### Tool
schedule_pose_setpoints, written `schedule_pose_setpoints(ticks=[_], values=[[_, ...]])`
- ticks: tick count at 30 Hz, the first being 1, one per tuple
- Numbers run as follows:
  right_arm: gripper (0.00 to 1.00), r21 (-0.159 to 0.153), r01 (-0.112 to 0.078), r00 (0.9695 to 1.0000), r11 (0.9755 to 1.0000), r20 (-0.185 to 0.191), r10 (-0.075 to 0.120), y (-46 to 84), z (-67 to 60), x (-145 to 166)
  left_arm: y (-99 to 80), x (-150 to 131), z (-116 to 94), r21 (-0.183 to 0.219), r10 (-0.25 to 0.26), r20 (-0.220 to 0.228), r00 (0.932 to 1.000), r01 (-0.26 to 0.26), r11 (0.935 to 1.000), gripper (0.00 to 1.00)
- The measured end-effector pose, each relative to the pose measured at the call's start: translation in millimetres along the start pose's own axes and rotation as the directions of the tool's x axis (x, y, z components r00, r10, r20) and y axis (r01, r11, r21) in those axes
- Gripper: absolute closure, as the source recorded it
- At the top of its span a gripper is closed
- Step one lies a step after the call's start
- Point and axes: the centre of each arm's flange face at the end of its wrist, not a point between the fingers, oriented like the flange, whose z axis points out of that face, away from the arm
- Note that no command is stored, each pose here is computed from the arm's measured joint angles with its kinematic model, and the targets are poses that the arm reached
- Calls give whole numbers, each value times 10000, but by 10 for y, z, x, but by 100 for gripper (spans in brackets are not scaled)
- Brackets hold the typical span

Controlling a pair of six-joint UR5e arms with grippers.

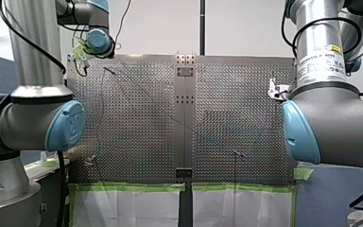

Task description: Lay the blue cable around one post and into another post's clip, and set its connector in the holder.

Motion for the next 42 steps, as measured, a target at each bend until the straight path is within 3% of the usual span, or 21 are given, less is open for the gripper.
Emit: schedule_pose_setpoints(ticks=[12, 21, 30, 42], values=[[0, -1, 0, 10000, 10000, 0, 0, 0, 0, 0, -38, 122, -96, 84, 1060, -417, 9935, -1057, 9944, 0], [0, -1, 0, 10000, 10000, 0, 0, 0, 0, 0, -29, 261, -176, 143, 1883, -690, 9797, -1877, 9821, 0], [0, -1, 1, 10000, 10000, -1, -1, 0, 0, 0, -24, 367, -234, 203, 2671, -836, 9600, -2664, 9637, 0], [0, -1, 0, 10000, 10000, 0, 0, 0, 0, 0, 24, 406, -236, 36, 3699, -807, 9255, -3709, 9287, 0]])
